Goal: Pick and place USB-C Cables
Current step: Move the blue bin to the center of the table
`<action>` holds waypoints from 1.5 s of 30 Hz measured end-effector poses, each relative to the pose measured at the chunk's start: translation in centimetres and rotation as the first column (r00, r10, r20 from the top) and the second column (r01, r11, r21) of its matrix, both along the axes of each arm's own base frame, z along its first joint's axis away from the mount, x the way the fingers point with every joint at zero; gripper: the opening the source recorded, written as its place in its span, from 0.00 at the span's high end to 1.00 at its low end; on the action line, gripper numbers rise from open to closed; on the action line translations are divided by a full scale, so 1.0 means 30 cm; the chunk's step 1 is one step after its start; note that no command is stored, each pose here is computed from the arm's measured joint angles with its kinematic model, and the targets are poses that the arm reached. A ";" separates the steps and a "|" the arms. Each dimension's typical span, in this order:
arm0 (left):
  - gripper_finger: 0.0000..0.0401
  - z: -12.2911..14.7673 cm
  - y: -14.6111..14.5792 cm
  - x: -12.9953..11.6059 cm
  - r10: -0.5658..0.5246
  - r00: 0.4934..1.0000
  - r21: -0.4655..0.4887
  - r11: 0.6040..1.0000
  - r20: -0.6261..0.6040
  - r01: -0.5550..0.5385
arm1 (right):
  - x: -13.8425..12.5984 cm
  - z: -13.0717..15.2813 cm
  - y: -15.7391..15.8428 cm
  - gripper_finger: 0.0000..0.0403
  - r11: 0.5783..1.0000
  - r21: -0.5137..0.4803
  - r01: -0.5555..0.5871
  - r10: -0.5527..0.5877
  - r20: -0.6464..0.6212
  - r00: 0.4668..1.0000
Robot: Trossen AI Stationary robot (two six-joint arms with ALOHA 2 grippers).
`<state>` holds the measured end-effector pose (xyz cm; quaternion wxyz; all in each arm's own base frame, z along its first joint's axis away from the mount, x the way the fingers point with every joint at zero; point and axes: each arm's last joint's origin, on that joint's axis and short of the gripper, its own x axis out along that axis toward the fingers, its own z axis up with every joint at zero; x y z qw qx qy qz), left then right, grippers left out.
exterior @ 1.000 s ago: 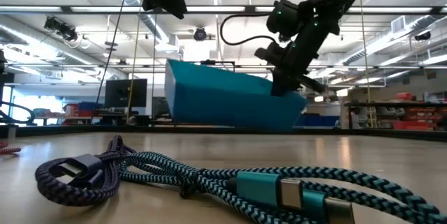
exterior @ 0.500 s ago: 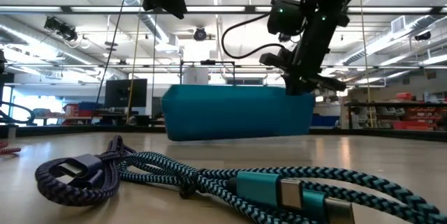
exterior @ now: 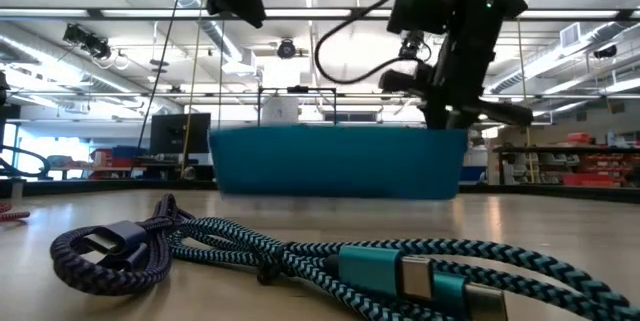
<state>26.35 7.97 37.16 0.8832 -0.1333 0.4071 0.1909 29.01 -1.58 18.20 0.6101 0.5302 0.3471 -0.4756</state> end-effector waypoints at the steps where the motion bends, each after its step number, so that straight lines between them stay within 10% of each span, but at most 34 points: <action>1: 0.73 -0.001 0.000 -0.001 0.000 1.000 -0.001 1.000 -0.003 0.000 | 0.004 -0.014 0.009 0.99 1.000 0.013 -0.006 0.006 -0.014 1.000; 22: 0.73 -0.002 -0.001 -0.002 0.002 1.000 -0.005 1.000 -0.008 -0.002 | 0.050 -0.079 -0.033 0.99 0.994 0.010 -0.107 0.107 -0.011 0.994; 33: 0.73 -0.002 -0.001 -0.002 0.003 1.000 -0.005 1.000 -0.007 -0.003 | 0.077 -0.065 -0.034 0.74 0.989 -0.011 -0.146 0.146 0.071 0.987; 45: 0.73 -0.002 -0.001 -0.002 0.002 1.000 -0.006 1.000 -0.009 -0.002 | 0.034 0.071 -0.073 0.70 0.979 -0.101 -0.175 0.191 0.175 0.966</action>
